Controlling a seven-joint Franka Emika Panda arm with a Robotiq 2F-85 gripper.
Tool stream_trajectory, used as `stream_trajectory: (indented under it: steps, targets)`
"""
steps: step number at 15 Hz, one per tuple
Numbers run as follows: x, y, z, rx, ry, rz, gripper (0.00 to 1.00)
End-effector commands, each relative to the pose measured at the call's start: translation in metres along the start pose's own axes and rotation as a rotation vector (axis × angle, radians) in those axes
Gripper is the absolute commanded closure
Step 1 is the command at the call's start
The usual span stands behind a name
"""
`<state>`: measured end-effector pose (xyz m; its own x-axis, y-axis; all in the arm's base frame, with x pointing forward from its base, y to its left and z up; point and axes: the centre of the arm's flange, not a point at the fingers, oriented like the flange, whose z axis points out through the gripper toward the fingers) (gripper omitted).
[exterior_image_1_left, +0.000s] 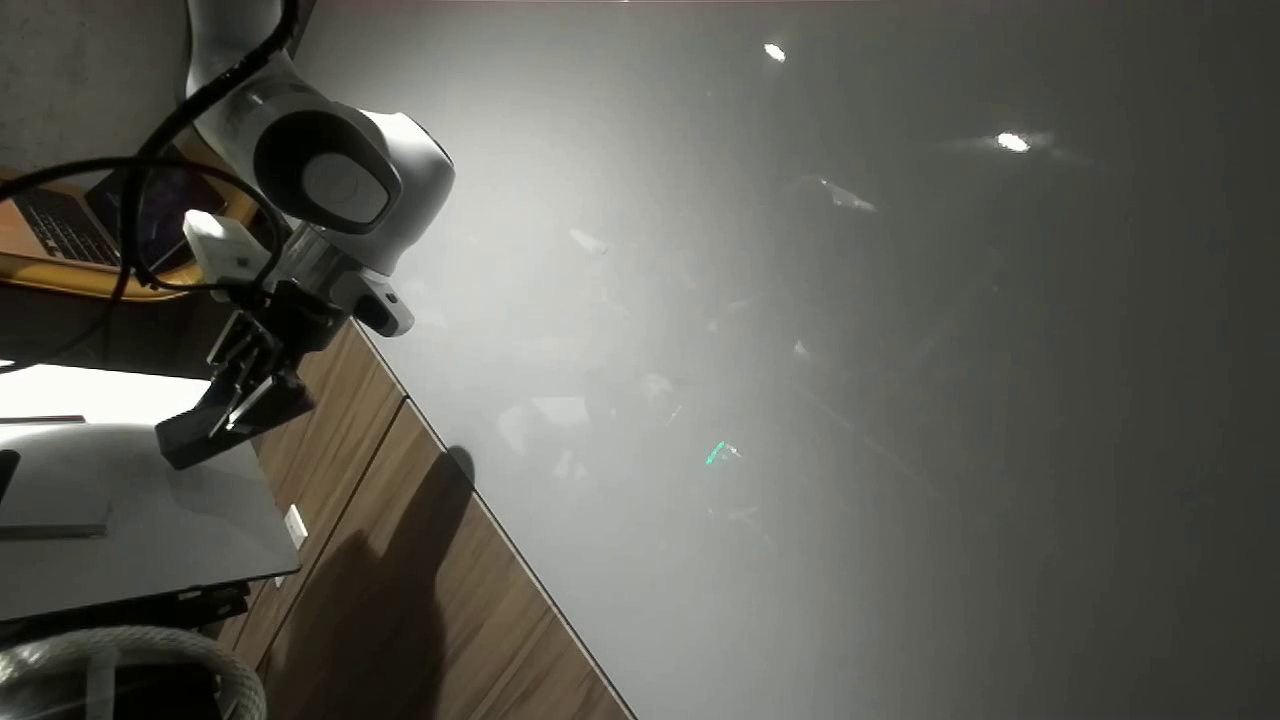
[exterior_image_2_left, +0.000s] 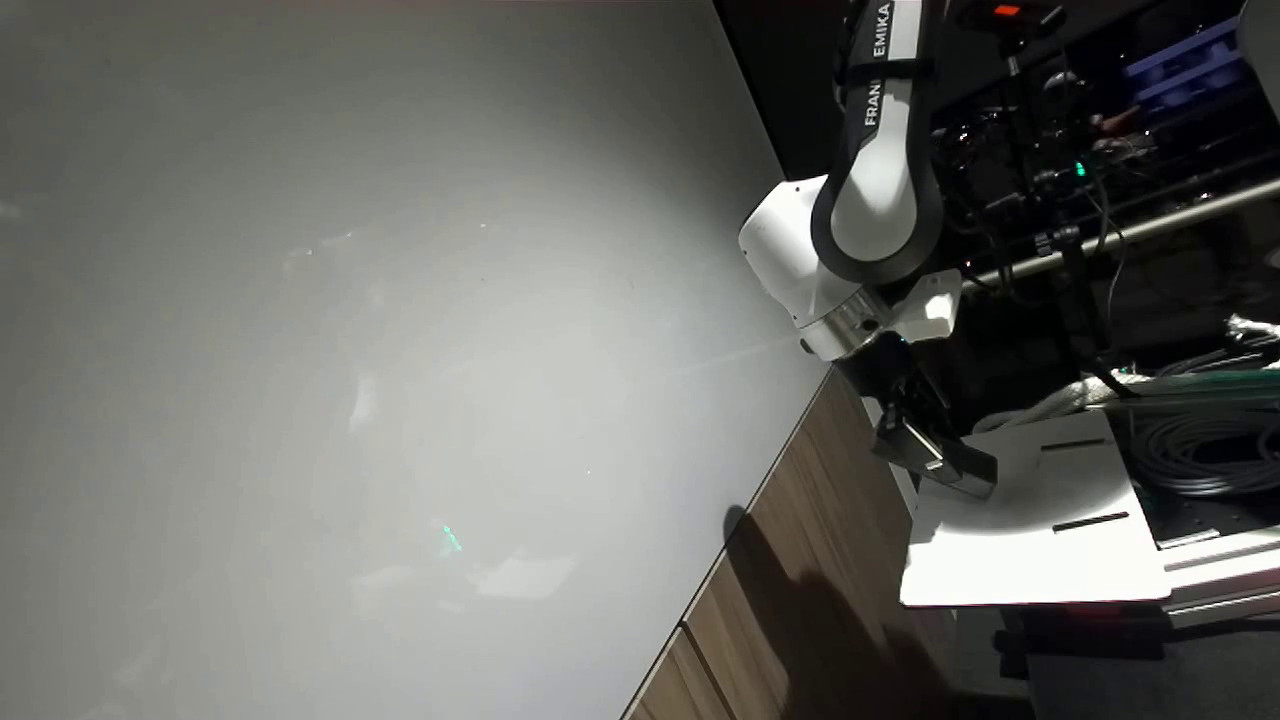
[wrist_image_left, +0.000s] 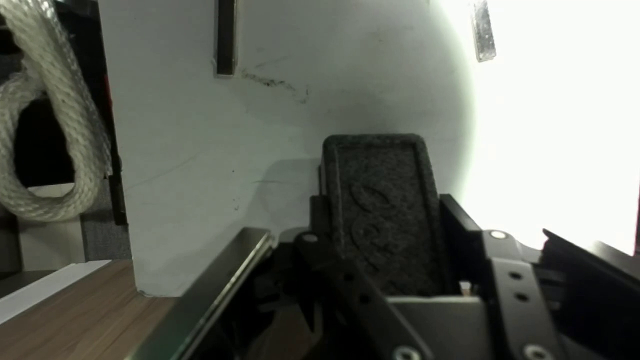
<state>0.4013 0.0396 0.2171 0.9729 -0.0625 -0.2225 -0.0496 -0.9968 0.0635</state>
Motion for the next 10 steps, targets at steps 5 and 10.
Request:
stream_trajectory:
  steps: [5, 10]
  targets:
    - [0.0031, 0.0020, 0.0026, 0.022, -0.003, -0.001, 0.71]
    - [0.0039, 0.0010, 0.0050, 0.022, -0.007, -0.001, 0.71]
